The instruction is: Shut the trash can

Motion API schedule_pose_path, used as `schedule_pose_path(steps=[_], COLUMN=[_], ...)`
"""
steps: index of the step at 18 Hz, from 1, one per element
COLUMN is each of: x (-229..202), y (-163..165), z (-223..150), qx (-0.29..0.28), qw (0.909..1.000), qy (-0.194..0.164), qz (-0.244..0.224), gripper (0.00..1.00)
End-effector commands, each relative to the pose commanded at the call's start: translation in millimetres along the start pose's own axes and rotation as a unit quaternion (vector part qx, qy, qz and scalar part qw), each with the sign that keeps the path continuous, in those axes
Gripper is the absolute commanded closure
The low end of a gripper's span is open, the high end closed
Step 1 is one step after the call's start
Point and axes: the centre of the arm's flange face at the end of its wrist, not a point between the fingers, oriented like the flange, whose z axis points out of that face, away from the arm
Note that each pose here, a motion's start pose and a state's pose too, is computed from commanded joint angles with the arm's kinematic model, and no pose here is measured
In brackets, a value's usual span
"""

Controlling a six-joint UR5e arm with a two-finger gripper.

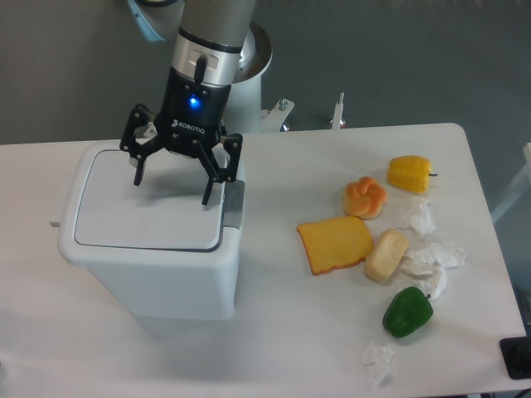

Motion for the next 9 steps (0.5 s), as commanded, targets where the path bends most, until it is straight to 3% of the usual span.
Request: schedule_pose_path(steps=[9], x=[-3.6], y=[-1.2], z=[5.8], qx=[-0.004], qw=[1.0], qy=[0.002], qz=[-0.001], gripper=[0.0])
